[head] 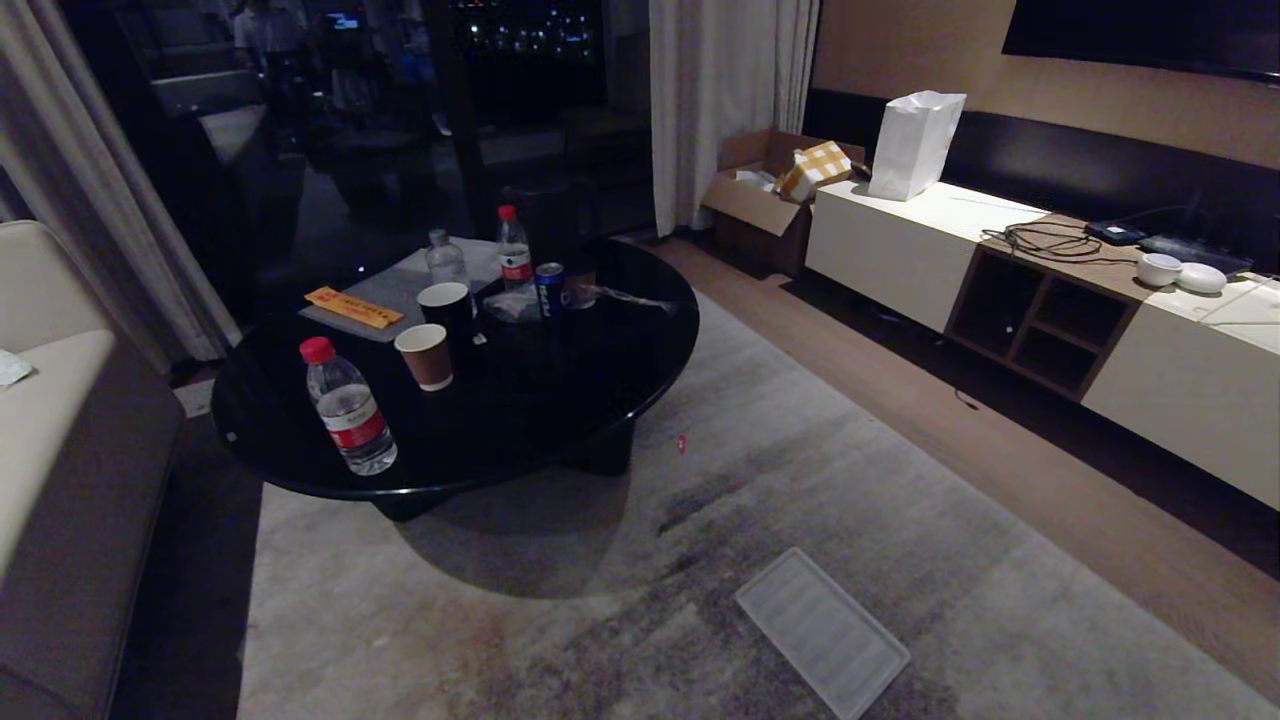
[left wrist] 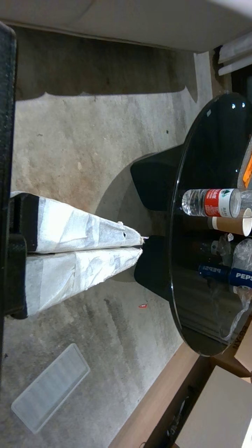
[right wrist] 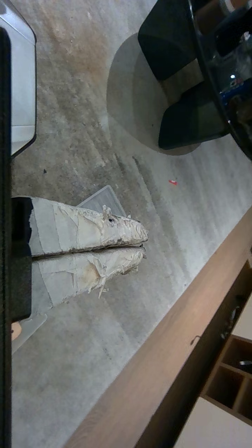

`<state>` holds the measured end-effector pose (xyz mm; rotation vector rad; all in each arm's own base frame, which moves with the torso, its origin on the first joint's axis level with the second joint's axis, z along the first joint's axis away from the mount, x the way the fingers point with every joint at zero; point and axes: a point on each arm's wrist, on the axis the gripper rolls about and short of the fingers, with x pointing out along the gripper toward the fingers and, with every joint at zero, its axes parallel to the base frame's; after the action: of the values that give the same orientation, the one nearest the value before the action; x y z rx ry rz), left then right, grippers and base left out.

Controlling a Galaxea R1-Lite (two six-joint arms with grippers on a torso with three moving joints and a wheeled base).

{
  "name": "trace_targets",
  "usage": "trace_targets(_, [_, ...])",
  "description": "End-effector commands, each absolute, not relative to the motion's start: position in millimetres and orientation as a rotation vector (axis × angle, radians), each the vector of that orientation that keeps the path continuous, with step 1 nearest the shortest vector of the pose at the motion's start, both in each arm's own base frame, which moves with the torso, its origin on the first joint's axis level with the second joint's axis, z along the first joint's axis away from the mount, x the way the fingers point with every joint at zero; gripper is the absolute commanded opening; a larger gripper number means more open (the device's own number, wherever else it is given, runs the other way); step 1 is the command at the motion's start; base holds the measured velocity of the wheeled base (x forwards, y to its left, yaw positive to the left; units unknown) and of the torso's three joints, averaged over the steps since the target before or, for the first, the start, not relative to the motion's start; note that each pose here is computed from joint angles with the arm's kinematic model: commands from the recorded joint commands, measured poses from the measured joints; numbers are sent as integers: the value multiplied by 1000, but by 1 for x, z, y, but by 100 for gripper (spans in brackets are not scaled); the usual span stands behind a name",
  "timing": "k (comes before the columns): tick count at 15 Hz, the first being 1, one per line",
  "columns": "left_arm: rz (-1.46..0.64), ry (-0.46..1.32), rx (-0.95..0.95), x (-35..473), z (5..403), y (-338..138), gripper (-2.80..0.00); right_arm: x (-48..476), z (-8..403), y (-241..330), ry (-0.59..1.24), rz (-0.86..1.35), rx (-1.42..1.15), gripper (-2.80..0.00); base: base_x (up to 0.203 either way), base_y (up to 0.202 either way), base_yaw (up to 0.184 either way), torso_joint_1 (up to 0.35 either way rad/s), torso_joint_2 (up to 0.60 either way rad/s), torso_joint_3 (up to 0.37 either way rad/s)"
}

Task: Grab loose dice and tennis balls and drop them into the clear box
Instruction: Close the lid

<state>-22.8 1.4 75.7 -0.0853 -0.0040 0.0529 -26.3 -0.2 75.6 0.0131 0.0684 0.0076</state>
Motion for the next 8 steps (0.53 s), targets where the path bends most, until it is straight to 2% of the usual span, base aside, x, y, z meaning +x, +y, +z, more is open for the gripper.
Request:
trace_targets(1, [54, -1, -89, -23, 75, 1, -280, -26, 76, 0, 71, 7, 14, -280, 0, 0, 0, 0, 0, 0])
trace_targets(5, [54, -1, -90, -23, 75, 1, -280, -26, 76, 0, 71, 8, 14, -280, 0, 0, 0, 1, 1, -8])
trace_targets(8, [54, -2, -92, -23, 75, 1, -280, -26, 76, 0, 71, 8, 15, -280, 0, 0, 0, 4, 0, -161])
